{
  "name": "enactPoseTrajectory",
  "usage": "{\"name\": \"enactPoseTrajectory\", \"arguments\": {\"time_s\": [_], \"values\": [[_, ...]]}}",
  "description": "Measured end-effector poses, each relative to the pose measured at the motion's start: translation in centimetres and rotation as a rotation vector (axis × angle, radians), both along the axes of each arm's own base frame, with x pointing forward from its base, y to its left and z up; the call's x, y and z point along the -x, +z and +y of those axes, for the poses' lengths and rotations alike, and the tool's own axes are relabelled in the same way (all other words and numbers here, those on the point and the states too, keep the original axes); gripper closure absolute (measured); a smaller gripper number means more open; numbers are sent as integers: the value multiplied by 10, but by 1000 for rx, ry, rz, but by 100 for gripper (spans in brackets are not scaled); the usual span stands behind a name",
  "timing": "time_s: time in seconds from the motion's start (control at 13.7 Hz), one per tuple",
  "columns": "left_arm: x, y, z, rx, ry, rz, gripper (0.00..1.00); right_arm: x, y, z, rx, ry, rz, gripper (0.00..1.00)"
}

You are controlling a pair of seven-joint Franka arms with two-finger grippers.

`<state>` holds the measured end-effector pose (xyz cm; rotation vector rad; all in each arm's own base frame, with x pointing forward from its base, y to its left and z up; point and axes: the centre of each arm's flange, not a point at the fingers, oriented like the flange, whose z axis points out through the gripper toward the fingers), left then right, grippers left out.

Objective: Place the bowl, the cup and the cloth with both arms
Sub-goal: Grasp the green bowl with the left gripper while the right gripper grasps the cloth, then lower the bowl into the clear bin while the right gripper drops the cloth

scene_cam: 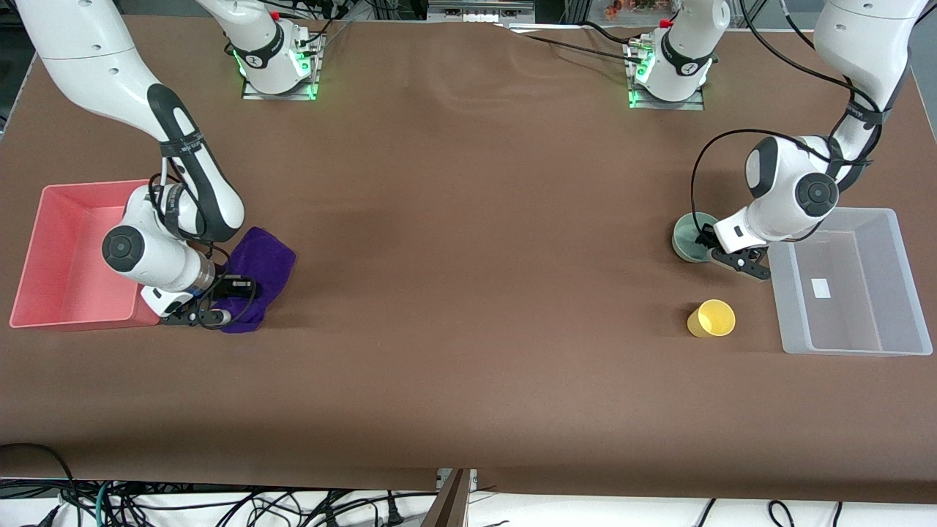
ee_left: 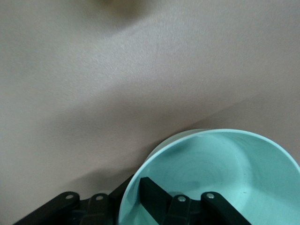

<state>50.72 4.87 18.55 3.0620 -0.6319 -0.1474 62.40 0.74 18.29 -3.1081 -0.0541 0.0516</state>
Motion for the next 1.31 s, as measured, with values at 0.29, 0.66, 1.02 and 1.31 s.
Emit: {"name": "enactPoseTrajectory", "arguments": {"time_s": [0.29, 0.66, 1.02, 1.31], "values": [[-30, 66, 4, -29, 6, 66, 90, -9, 25, -1, 1, 2, 63, 93], [-74, 183, 47, -53, 49, 111, 90, -21, 127, -6, 3, 31, 158, 93], [-74, 185, 185, -5, 27, 92, 90, -12, 210, -71, -3, 149, 213, 93], [-82, 101, 271, 41, 35, 96, 90, 1, 257, -139, -15, 214, 248, 93]]}}
